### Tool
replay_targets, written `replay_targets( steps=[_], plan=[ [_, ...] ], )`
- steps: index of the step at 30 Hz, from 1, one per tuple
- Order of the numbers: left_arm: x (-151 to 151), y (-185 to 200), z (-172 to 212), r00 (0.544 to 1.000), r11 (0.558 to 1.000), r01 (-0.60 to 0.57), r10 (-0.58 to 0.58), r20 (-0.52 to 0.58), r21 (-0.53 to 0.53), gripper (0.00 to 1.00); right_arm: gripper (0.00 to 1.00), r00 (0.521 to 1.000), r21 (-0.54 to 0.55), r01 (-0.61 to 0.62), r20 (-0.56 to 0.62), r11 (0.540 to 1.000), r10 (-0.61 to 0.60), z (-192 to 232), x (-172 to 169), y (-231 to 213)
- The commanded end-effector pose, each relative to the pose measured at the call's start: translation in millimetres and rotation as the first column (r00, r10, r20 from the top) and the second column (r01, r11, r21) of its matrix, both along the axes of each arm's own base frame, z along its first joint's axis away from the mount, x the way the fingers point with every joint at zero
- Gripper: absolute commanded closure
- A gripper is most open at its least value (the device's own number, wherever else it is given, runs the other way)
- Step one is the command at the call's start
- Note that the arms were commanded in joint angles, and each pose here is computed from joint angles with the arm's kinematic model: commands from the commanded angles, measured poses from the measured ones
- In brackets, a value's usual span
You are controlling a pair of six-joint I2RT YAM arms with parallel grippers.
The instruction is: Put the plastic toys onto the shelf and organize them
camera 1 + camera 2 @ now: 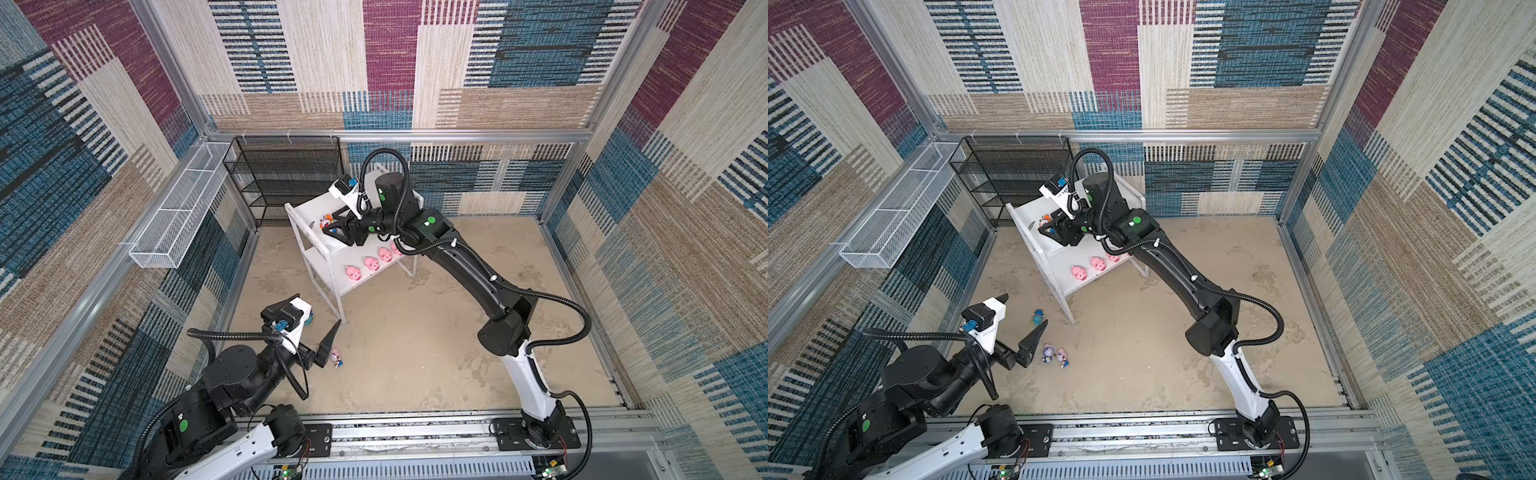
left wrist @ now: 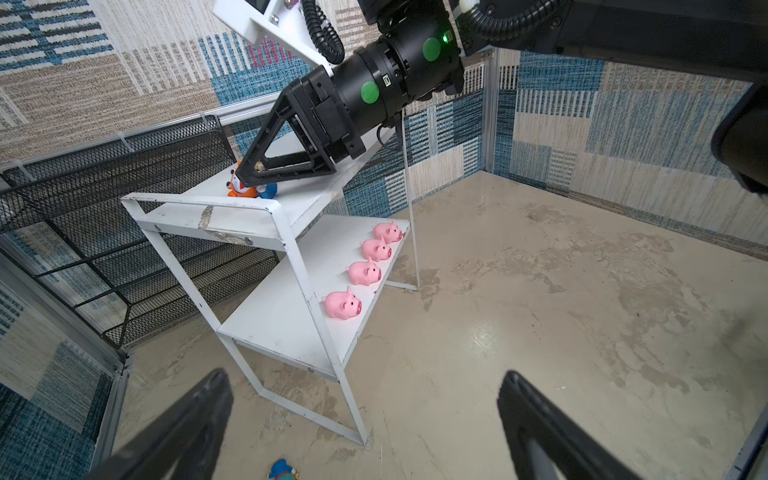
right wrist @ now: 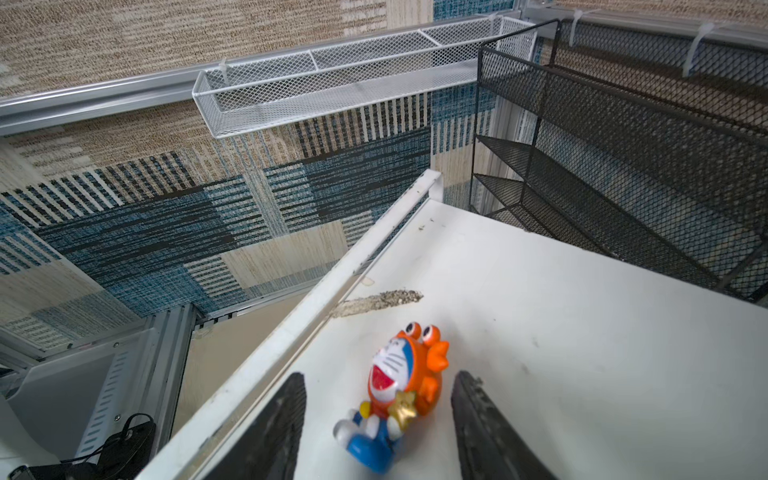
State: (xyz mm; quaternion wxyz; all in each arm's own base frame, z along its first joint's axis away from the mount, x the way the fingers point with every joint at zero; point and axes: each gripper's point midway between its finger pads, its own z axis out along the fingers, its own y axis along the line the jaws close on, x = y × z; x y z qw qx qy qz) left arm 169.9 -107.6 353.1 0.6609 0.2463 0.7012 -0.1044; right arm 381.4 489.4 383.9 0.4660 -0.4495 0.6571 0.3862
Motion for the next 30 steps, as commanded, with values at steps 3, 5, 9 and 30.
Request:
replay_targets(
  steps=[3,5,9,30],
  plan=[
    [0,-1,5,1.000,1.000,0.003,-0.002,0.008,-0.031,0.01,0.44,1.000,0.006,0.003,-0.006,1.000,-0.003,-1,1,3],
    [0,0,5,1.000,0.999,0.002,-0.002,0.009,-0.032,0.01,0.45,1.000,0.003,0.005,-0.011,1.000,-0.005,-4,2,4],
    [-1,0,6,1.000,0.999,0.004,-0.003,0.012,-0.035,0.01,0.49,1.000,-0.003,0.010,-0.013,1.000,-0.011,-7,3,6],
    [-3,-2,13,1.000,0.999,0.021,-0.020,0.018,-0.050,0.01,0.76,0.992,0.031,0.089,0.083,0.996,-0.091,28,5,-11]
  ],
)
